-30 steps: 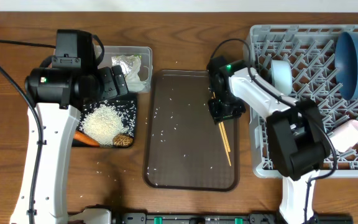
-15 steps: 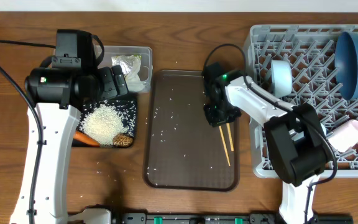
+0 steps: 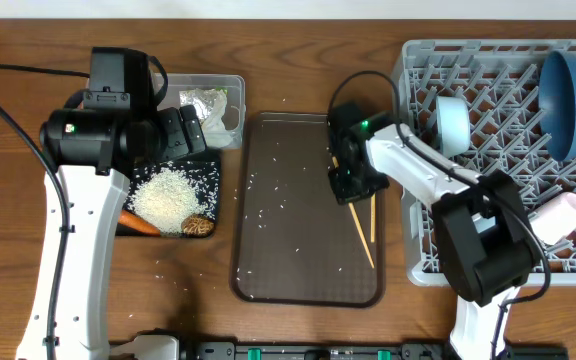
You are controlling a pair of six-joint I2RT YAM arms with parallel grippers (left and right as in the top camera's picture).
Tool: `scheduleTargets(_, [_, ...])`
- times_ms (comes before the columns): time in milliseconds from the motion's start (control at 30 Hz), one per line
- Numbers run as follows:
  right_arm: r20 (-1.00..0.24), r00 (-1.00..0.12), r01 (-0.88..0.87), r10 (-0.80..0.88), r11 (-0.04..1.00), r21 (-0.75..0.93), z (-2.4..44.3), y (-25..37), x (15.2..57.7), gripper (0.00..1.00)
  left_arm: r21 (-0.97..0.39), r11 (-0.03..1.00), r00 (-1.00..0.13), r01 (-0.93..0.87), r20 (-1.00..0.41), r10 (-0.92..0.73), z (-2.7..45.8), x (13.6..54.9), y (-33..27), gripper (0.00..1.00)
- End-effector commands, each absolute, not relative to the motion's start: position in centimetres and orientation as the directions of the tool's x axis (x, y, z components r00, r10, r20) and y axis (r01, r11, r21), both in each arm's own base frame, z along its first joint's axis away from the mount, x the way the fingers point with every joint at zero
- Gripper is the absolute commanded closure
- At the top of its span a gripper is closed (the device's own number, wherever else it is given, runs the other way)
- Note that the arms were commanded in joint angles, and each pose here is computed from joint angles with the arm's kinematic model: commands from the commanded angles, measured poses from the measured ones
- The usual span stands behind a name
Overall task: Sort waste into correct bins and load items into the dishwasher rack
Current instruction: 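Carry the chopstick right and drop it into the rack, then grasp the second chopstick on the brown tray with the right gripper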
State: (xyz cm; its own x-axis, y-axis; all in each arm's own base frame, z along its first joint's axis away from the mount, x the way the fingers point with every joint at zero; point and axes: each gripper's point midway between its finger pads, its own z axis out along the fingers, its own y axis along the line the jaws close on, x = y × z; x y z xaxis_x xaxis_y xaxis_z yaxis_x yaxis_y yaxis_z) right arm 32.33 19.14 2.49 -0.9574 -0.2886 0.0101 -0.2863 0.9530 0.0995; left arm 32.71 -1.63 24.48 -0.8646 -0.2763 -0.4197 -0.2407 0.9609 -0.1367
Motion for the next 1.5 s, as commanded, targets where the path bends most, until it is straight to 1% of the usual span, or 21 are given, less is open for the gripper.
scheduleTargets(0, [-0.221, -0.935, -0.311, -0.277, 0.940, 0.141, 10.8, 20.5, 36.0, 0.99, -0.120, 0.964, -0.866, -0.237, -0.424, -0.266, 24.5, 32.5, -1.3, 0.02])
scheduleTargets(67, [-0.309, -0.920, -0.300, -0.242, 0.942, 0.154, 14.7, 19.9, 37.2, 0.99, -0.120, 0.964, -0.866, -0.237, -0.424, -0.266, 24.5, 32.5, -1.3, 0.02])
scheduleTargets(200, [-0.413, -0.896, -0.236, -0.164, 0.963, 0.130, 20.0, 16.3, 38.5, 0.99, -0.120, 0.964, -0.866, -0.237, -0.424, -0.266, 24.5, 32.5, -1.3, 0.02])
scheduleTargets(333, [-0.474, -0.879, -0.100, -0.056, 0.993, 0.066, 23.4, 9.1, 39.0, 0.99, -0.120, 0.964, -0.866, -0.237, -0.424, -0.266, 24.5, 32.5, -1.3, 0.02])
scheduleTargets(433, [-0.493, -0.869, 0.003, 0.030, 0.998, 0.056, 24.6, 3.9, 39.0, 0.99, -0.120, 0.964, -0.866, -0.237, -0.424, -0.265, 24.5, 32.5, -1.3, 0.02])
scheduleTargets(567, [-0.486, -0.863, 0.135, 0.136, 0.990, 0.037, 24.3, -2.4, 39.1, 0.99, -0.120, 0.964, -0.866, -0.237, -0.424, -0.266, 24.5, 32.5, -1.3, 0.02])
scheduleTargets(667, [-0.491, -0.858, 0.164, 0.149, 0.986, 0.013, 23.3, -5.5, 40.2, 0.99, -0.120, 0.964, -0.866, -0.237, -0.424, -0.266, 24.5, 32.5, -1.3, 0.02])
scheduleTargets(800, [-0.505, -0.857, 0.133, 0.106, 0.991, -0.019, 21.5, -6.7, 42.7, 0.99, -0.120, 0.964, -0.866, -0.237, -0.424, -0.266, 24.5, 32.5, -1.3, 0.02])
scheduleTargets(900, [-0.464, -0.879, 0.167, 0.110, 0.982, -0.083, 19.0, -8.0, 43.5, 0.99, -0.120, 0.964, -0.866, -0.237, -0.424, -0.266, 24.5, 32.5, -1.3, 0.02])
scheduleTargets(1000, [-0.421, -0.900, 0.166, 0.112, 0.982, -0.092, 16.7, -8.2, 44.1, 0.99, -0.120, 0.964, -0.866, -0.237, -0.424, -0.266, 24.5, 32.5, -1.3, 0.02])
scheduleTargets(1033, [-0.418, -0.902, 0.164, 0.112, 0.982, -0.092, 16.4, -8.2, 44.2, 0.97, -0.120, 0.964, -0.866, -0.237, -0.424, -0.266, 24.5, 32.5, -1.3, 0.02])
scheduleTargets(1067, [-0.418, -0.902, 0.163, 0.111, 0.982, -0.093, 16.2, -8.2, 44.4, 0.89, -0.120, 0.964, -0.866, -0.237, -0.424, -0.266, 24.5, 32.5, -1.3, 0.02])
scheduleTargets(1100, [-0.420, -0.901, 0.163, 0.110, 0.982, -0.092, 16.3, -8.2, 44.4, 0.75, -0.120, 0.964, -0.866, -0.237, -0.424, -0.266, 24.5, 32.5, -1.3, 0.02])
scheduleTargets(1133, [-0.429, -0.897, 0.160, 0.106, 0.983, -0.091, 16.7, -8.0, 44.5, 0.65, -0.120, 0.964, -0.866, -0.237, -0.424, -0.266, 24.5, 32.5, -1.3, 0.02])
scheduleTargets(1167, [-0.441, -0.892, 0.154, 0.100, 0.984, -0.089, 17.3, -7.7, 44.4, 0.59, -0.120, 0.964, -0.866, -0.237, -0.424, -0.266, 24.5, 32.5, -1.3, 0.02])
scheduleTargets(1200, [-0.452, -0.887, 0.146, 0.093, 0.986, -0.085, 18.0, -7.3, 44.4, 0.56, -0.120, 0.964, -0.866, -0.237, -0.424, -0.266, 24.5, 32.5, -1.3, 0.02])
scheduleTargets(1267, [-0.487, -0.870, 0.110, 0.072, 0.993, -0.050, 20.0, -5.6, 44.1, 0.55, -0.120, 0.964, -0.866, -0.237, -0.424, -0.266, 24.5, 32.5, -1.3, 0.02])
scheduleTargets(1367, [-0.541, -0.840, 0.013, 0.033, 0.999, 0.040, 23.3, -1.4, 43.0, 0.52, -0.120, 0.964, -0.866, -0.237, -0.424, -0.266, 24.5, 32.5, -1.3, 0.02])
scheduleTargets(1467, [-0.546, -0.838, -0.075, -0.001, 0.991, 0.114, 24.9, 3.2, 41.4, 0.50, -0.120, 0.964, -0.866, -0.237, -0.424, -0.266, 24.5, 32.5, -1.3, 0.02])
